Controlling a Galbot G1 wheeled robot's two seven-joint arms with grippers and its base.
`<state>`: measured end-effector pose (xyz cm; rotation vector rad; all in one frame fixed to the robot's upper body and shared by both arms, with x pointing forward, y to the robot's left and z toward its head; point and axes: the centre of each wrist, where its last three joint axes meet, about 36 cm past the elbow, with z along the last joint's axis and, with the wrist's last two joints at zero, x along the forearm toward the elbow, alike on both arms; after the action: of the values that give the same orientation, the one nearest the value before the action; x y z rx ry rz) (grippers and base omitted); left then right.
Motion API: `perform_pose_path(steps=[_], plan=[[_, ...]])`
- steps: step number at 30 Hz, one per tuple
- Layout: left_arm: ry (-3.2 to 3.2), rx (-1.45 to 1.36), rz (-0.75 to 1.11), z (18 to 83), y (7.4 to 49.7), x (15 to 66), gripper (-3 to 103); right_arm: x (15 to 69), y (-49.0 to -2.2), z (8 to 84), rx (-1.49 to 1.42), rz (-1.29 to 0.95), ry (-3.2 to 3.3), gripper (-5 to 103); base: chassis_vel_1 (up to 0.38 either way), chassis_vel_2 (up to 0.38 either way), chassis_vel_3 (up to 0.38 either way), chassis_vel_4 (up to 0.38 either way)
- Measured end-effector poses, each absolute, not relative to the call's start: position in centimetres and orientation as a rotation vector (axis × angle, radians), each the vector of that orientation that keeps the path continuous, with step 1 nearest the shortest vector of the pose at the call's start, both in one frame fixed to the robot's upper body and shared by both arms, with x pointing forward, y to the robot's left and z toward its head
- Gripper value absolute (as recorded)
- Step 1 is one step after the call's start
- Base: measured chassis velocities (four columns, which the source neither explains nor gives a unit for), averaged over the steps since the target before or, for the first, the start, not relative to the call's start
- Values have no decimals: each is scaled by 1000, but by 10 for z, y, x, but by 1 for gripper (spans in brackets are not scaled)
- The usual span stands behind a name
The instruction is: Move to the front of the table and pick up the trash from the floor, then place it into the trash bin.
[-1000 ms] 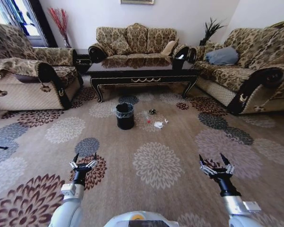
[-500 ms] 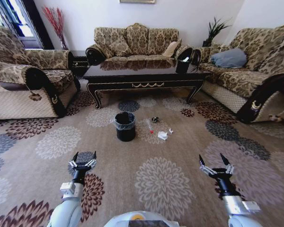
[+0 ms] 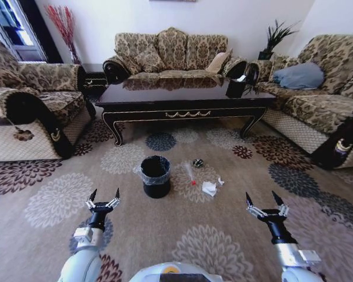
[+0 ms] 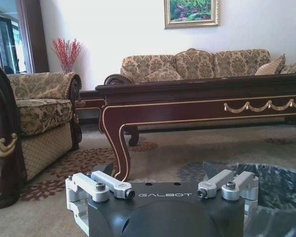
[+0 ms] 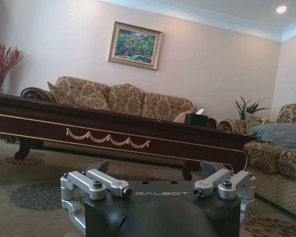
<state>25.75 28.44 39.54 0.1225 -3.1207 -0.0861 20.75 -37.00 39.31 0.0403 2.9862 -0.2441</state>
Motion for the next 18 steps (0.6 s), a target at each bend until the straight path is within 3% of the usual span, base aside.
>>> perform_pose_path(steps=[12, 18], plan=[[-3127, 99, -116, 395, 289, 266, 100, 208, -366, 394, 45, -239, 2989, 100, -219, 219, 218, -212], [-3126, 51, -151, 399, 286, 273, 100, 207, -362, 391, 46, -235, 2995, 100, -101, 111, 81, -115]])
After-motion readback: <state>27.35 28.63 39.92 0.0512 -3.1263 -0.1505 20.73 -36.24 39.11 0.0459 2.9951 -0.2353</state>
